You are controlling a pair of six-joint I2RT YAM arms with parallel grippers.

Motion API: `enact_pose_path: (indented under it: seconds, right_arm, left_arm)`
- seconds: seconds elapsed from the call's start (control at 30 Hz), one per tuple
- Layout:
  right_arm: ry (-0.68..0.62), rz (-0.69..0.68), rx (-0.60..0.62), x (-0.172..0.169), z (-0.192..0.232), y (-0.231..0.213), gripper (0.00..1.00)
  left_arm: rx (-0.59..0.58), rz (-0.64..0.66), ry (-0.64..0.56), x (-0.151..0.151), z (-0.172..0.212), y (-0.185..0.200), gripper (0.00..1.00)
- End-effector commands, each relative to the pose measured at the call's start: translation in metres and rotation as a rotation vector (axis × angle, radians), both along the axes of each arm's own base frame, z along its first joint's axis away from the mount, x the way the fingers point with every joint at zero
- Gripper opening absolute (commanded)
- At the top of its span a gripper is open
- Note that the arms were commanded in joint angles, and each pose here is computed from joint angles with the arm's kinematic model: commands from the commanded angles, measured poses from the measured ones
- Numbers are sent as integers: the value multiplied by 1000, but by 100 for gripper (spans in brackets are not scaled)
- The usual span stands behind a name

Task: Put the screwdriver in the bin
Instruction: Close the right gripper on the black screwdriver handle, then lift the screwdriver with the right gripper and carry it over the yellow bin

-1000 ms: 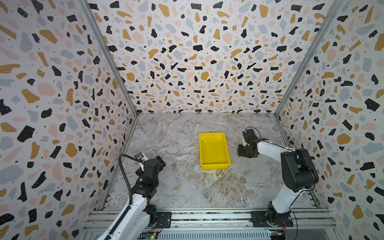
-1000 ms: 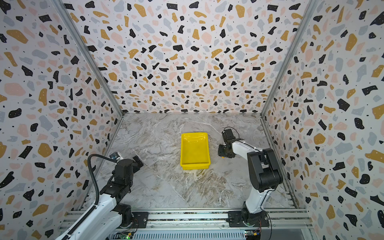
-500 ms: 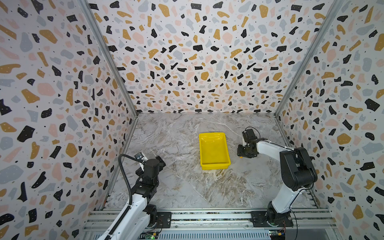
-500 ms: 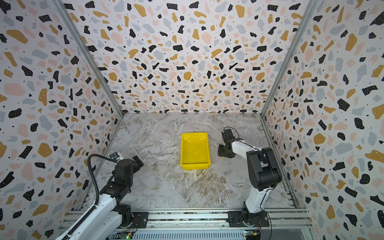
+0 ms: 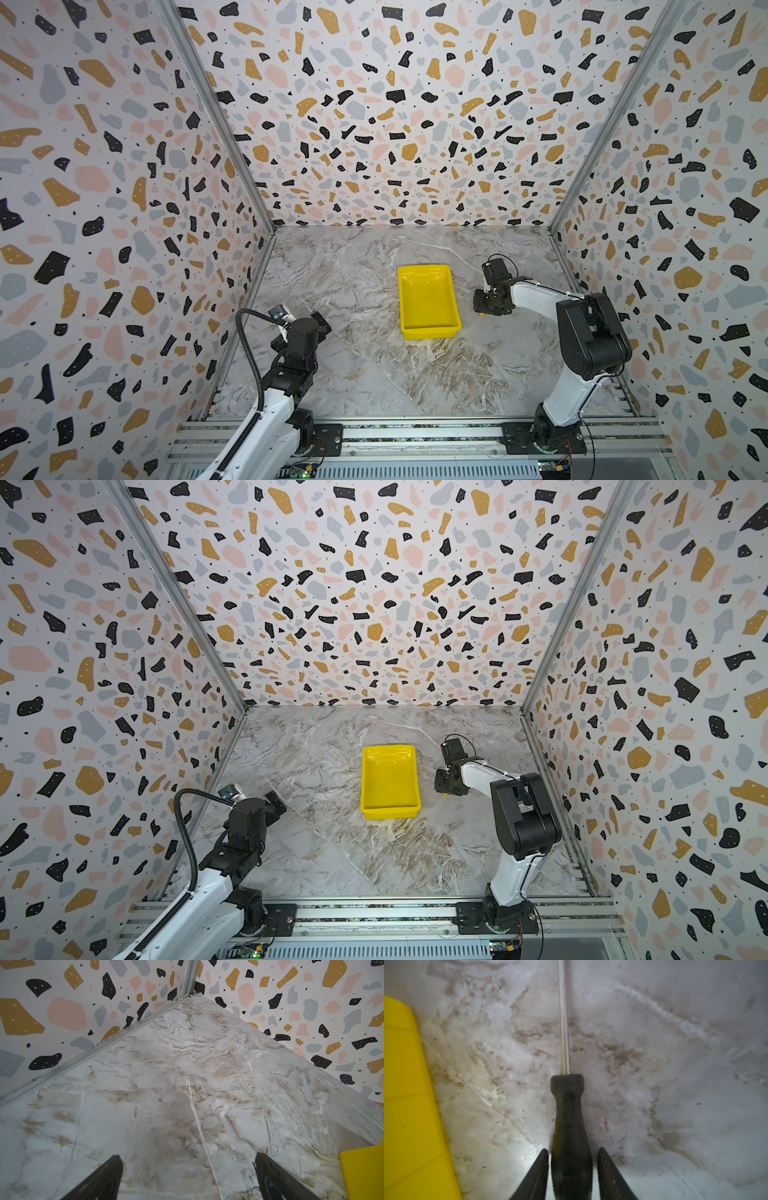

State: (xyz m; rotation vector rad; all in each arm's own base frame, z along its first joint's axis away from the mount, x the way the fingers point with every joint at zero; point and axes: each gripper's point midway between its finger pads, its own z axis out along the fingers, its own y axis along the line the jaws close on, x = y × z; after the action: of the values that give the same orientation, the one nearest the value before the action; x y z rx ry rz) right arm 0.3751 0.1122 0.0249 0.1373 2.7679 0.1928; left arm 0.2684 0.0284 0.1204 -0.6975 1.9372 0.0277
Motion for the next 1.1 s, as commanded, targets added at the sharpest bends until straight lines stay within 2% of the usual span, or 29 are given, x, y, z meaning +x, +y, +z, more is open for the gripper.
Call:
enact_pose_path:
  seconds: [0.0,0.07,0.17,0.3,0.5,0.67,0.87,1.07]
  right_arm:
    - [13,-10,-15,-1,-3,0,36]
    - [13,-13,-19,-2,-3,-1,32]
    - [16,-14,-25,-4,-4,-3,20]
    - [0,-19,-27,-6,8,-5,13]
    - [-126,-18,48,-6,74,9,12]
    - [-241,33,213,-27,120,72,11]
    - [-281,127,418,-63,131,173,11]
    - [-221,179,437,-73,116,217,10]
  left_arm:
    - [-7,6,-22,1,3,0,100]
    - [-7,7,-23,1,3,0,100]
    - [-7,6,-22,1,3,0,100]
    - [-9,6,-24,1,2,0,100]
    - [-27,-40,-41,2,-2,-7,100]
    - [-61,-239,-102,12,0,-40,100]
    - [-51,-234,-26,17,-13,-40,100]
    - [-50,-218,-12,17,-14,-38,100]
